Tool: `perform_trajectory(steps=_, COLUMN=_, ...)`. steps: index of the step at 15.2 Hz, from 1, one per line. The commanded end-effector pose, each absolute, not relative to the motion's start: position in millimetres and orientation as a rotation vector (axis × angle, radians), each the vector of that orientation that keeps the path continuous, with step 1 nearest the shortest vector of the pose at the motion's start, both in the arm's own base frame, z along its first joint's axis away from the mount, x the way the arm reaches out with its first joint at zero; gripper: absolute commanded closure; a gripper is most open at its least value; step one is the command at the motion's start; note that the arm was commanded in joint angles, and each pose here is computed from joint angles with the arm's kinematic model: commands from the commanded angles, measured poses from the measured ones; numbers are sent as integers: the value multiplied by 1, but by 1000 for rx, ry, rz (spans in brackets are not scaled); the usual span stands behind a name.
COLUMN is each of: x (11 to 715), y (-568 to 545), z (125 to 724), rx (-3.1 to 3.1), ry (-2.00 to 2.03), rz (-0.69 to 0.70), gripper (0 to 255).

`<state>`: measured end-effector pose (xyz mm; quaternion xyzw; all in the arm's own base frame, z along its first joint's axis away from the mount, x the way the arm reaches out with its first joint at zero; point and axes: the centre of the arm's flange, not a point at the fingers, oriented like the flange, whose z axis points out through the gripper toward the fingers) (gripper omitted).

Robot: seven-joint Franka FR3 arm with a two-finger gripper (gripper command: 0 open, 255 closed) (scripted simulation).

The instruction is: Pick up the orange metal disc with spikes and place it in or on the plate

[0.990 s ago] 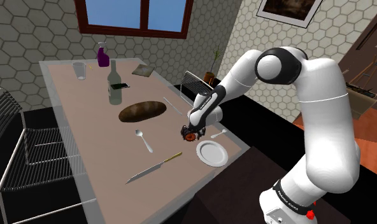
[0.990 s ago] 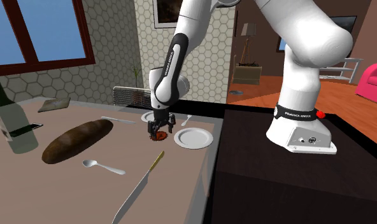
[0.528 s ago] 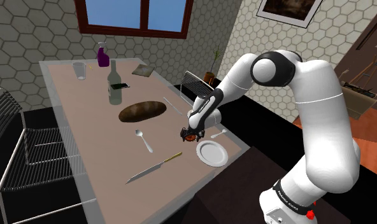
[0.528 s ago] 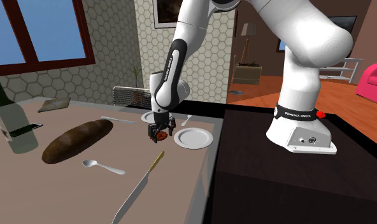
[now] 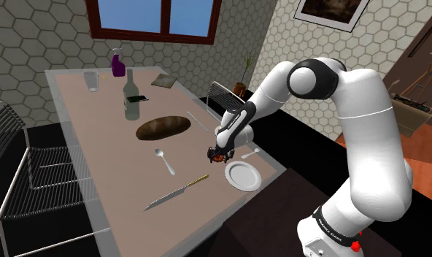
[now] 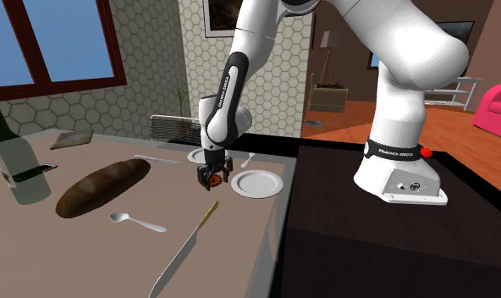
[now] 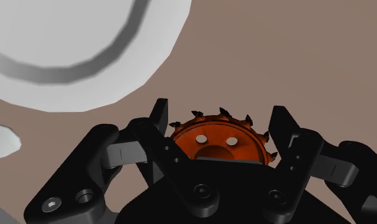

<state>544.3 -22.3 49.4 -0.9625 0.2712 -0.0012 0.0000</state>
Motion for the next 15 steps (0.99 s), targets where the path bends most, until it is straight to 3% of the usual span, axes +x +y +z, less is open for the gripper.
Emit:
perform_trajectory(steps=1, x=544, y=-22, z=49, rx=-3024, ry=852, rz=-4, gripper=255)
perform_trajectory(steps=13, x=545, y=-22, z=81, rx=-3024, ry=852, rz=-4, gripper=255)
perform_trajectory(steps=14, x=545, y=-22, z=81, rx=-3024, ry=852, rz=-4, gripper=0)
perform_trajectory(steps=15, x=550, y=-33, z=81, rx=-3055, ry=729, rz=-34, gripper=0)
